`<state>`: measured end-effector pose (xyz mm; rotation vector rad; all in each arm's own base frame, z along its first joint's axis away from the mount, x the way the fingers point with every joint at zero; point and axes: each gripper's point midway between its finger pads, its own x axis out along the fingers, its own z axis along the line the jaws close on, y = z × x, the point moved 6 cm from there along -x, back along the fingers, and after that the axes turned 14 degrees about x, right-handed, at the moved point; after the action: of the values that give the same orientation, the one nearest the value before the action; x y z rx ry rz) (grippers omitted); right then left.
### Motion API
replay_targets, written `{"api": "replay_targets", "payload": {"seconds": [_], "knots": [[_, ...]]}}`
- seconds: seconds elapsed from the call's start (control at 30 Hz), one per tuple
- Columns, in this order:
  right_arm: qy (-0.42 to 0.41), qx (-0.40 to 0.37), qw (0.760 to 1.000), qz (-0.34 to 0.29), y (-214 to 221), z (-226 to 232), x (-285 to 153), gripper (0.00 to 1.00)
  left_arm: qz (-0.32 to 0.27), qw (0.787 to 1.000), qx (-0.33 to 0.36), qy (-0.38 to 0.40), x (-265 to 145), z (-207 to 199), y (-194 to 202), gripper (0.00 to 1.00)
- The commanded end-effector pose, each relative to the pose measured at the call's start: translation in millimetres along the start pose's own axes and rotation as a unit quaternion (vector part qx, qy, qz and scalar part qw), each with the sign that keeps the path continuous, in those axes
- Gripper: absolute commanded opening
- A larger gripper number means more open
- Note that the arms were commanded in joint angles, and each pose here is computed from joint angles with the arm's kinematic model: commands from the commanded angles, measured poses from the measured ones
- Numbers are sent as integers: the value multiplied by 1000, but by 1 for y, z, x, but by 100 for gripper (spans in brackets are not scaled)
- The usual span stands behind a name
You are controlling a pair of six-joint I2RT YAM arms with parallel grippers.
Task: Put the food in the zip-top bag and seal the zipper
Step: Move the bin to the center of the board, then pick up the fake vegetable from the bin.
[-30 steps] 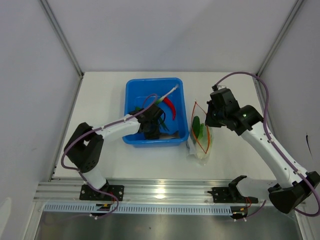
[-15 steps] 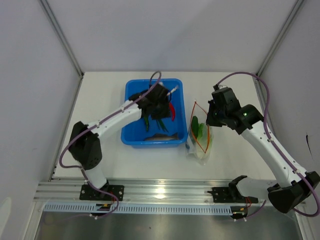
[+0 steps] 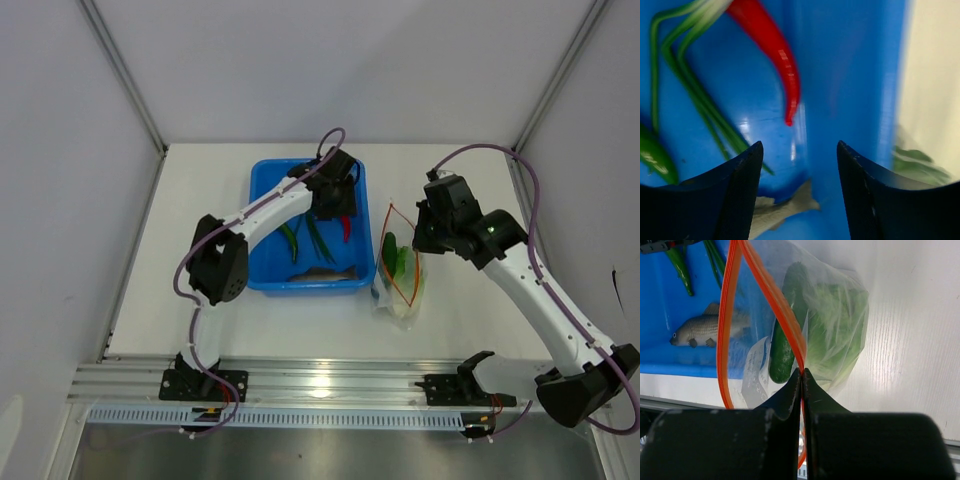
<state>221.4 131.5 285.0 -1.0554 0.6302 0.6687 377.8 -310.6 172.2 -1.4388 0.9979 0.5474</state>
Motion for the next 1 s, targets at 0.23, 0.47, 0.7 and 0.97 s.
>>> {"api": "replay_targets", "payload": {"seconds": [0.23, 0.47, 0.7, 0.97], "knots": [[-8, 4, 1000, -10, 0, -3, -3, 0, -4, 999, -31, 36, 17, 6, -18, 58], [-6, 3, 1000, -9, 1, -5, 0, 0, 58, 990, -98, 85, 57, 12, -26, 45], [-5, 8, 1000, -1, 9, -9, 9, 0, 47, 991, -104, 72, 67, 12, -37, 48], [-18, 15, 1000, -13, 6, -7, 6, 0, 84, 992, -80, 42, 83, 14, -18, 52]]}}
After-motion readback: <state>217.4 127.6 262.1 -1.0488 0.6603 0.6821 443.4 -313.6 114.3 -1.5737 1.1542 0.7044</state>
